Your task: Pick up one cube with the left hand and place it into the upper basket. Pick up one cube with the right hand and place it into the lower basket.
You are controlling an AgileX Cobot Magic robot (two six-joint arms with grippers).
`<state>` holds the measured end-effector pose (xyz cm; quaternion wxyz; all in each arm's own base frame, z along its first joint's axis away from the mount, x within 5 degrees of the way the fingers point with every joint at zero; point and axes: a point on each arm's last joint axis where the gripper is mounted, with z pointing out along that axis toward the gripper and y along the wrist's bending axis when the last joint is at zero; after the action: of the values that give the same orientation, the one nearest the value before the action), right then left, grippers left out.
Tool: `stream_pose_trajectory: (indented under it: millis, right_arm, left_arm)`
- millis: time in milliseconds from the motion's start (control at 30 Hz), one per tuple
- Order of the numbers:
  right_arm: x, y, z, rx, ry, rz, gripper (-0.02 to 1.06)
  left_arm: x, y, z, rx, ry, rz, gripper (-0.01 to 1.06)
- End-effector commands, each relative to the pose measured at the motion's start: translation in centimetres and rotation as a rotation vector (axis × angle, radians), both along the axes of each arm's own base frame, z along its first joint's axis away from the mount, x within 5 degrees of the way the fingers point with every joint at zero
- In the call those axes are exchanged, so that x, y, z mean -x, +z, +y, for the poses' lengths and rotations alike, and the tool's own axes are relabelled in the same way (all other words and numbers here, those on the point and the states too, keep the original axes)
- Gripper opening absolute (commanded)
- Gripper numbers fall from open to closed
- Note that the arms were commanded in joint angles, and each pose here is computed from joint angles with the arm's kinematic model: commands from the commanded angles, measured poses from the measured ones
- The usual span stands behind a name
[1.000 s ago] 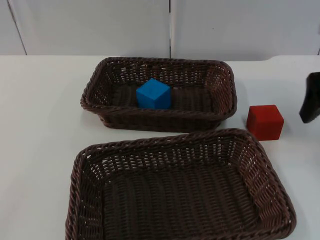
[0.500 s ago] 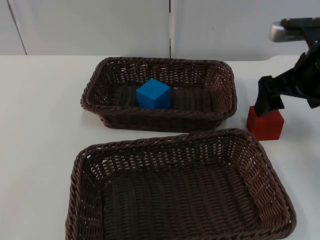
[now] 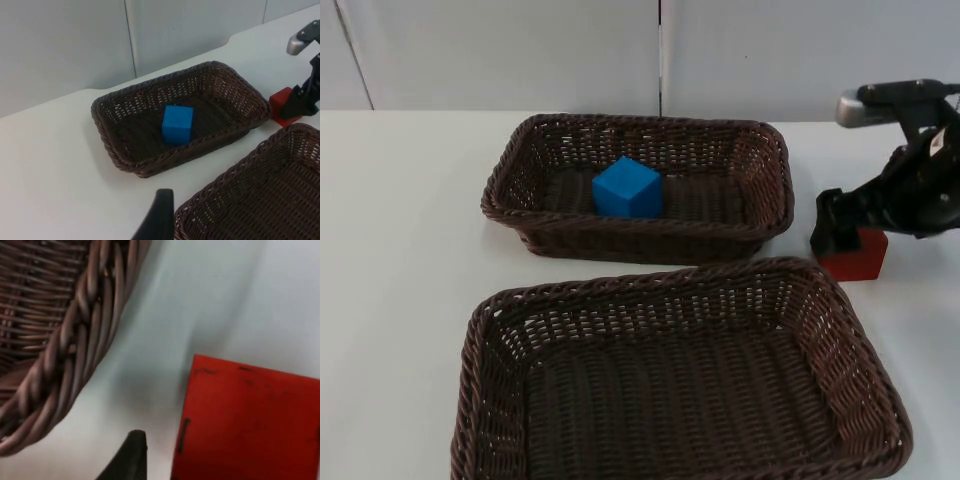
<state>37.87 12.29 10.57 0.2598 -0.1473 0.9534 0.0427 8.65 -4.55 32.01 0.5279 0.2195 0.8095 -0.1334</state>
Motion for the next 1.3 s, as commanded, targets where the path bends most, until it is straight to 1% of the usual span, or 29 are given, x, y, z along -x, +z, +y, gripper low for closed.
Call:
stream_pose_trajectory:
  millis: [0, 167, 267, 300, 333, 400, 467, 500, 567, 633, 667, 700, 733, 967, 1033, 1100, 1233, 1267]
  right_arm:
    - [-0.3, -0.3, 0.0, -0.002, 0.004, -0.022, 1.05]
    - [-0.4, -1.4, 0.1, -0.005, 0.0, -0.019, 1.04]
    - [-0.5, -1.5, 0.1, -0.005, 0.0, -0.02, 0.98]
    - [-0.5, -1.5, 0.1, -0.005, 0.0, -0.02, 0.98]
    - [-0.5, -1.5, 0.1, -0.006, 0.0, -0.024, 0.93]
    - [-0.5, -1.5, 0.1, -0.008, 0.0, -0.03, 0.77]
    - [-0.5, -1.5, 0.1, -0.008, 0.0, -0.031, 0.6]
    - [-0.5, -1.5, 0.1, -0.008, 0.0, -0.031, 0.6]
    - [-0.5, -1.5, 0.1, -0.007, 0.0, -0.026, 0.4]
    - [-0.3, -1.6, 0.1, 0.001, 0.0, -0.002, 0.15]
    - [-0.3, -1.6, 0.1, 0.001, 0.0, -0.002, 0.15]
    - [-0.2, -1.5, 0.0, 0.003, 0.0, 0.005, 0.07]
    - [-0.1, -1.4, 0.0, 0.01, 0.004, 0.014, 0.0]
    - [0.5, 0.8, -0.3, 0.037, 0.023, 0.048, 0.0]
    - [1.0, 2.4, -0.5, 0.052, 0.033, 0.063, 0.0]
    - [1.2, 3.0, -0.5, 0.054, 0.033, 0.068, 0.0]
    - [2.1, 6.3, -0.8, 0.051, 0.031, 0.054, 0.0]
    - [2.1, 6.3, -0.8, 0.051, 0.031, 0.054, 0.0]
  left_arm:
    - [0.1, -0.1, 0.0, 0.001, 0.0, 0.001, 0.83]
    - [0.1, -0.1, 0.0, 0.001, 0.0, -0.001, 0.83]
    - [0.1, -0.1, 0.1, -0.005, 0.002, -0.003, 0.83]
    - [0.1, -0.1, 0.1, -0.005, 0.002, -0.003, 0.83]
    - [0.1, -0.1, 0.1, -0.005, 0.002, -0.003, 0.83]
    - [0.1, -0.1, 0.1, -0.005, 0.002, -0.003, 0.83]
    - [0.1, -0.1, 0.1, -0.008, 0.002, -0.004, 0.83]
    - [0.1, -0.1, 0.1, -0.008, 0.002, -0.004, 0.83]
    - [0.1, -0.1, 0.1, -0.008, 0.002, -0.004, 0.83]
    - [0.0, -0.1, 0.1, -0.013, 0.003, -0.006, 0.83]
    - [0.0, -0.1, 0.1, -0.013, 0.003, -0.006, 0.83]
    - [0.0, -0.1, 0.1, -0.013, 0.003, -0.006, 0.83]
    - [0.0, -0.1, 0.1, -0.013, 0.003, -0.006, 0.83]
    - [0.1, -0.1, 0.1, -0.013, 0.002, -0.004, 0.83]
    - [0.1, -0.1, 0.1, -0.013, 0.002, -0.004, 0.83]
    - [0.1, -0.1, 0.1, -0.01, 0.004, -0.002, 0.83]
    - [0.1, -0.1, 0.1, -0.01, 0.004, -0.002, 0.83]
    - [0.1, -0.1, 0.1, -0.01, 0.004, -0.002, 0.83]
